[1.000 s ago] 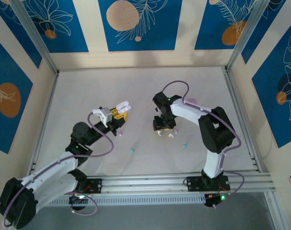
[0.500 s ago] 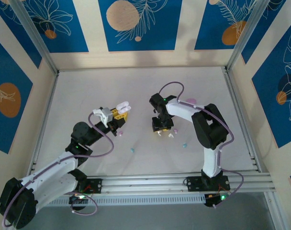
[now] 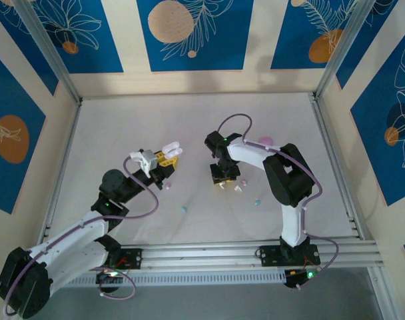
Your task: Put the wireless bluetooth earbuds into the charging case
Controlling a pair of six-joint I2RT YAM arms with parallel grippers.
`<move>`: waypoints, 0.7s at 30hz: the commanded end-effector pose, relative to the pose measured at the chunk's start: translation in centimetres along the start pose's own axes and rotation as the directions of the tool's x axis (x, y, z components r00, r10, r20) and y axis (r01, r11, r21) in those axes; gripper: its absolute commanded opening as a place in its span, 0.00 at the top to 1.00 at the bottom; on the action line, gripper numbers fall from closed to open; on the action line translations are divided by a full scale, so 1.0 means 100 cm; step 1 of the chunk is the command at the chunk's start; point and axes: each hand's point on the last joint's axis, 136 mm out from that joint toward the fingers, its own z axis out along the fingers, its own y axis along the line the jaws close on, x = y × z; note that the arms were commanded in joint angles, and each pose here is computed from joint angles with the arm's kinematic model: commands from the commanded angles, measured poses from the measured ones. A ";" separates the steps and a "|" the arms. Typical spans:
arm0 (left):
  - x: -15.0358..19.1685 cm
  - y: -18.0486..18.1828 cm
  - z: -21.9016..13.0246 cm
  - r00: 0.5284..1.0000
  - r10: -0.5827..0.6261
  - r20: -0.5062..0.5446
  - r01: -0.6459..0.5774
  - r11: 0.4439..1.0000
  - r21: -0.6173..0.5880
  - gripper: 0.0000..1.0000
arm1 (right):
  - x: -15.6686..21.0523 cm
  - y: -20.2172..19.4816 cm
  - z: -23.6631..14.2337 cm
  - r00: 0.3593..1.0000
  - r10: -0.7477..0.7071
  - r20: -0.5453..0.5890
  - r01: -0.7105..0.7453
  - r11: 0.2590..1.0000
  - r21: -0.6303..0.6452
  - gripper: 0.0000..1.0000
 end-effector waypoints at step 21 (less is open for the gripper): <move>-0.009 -0.002 0.002 1.000 -0.008 0.014 0.008 1.000 0.006 1.00 | 0.016 0.003 0.002 0.999 0.013 -0.041 -0.011 0.999 0.050 0.64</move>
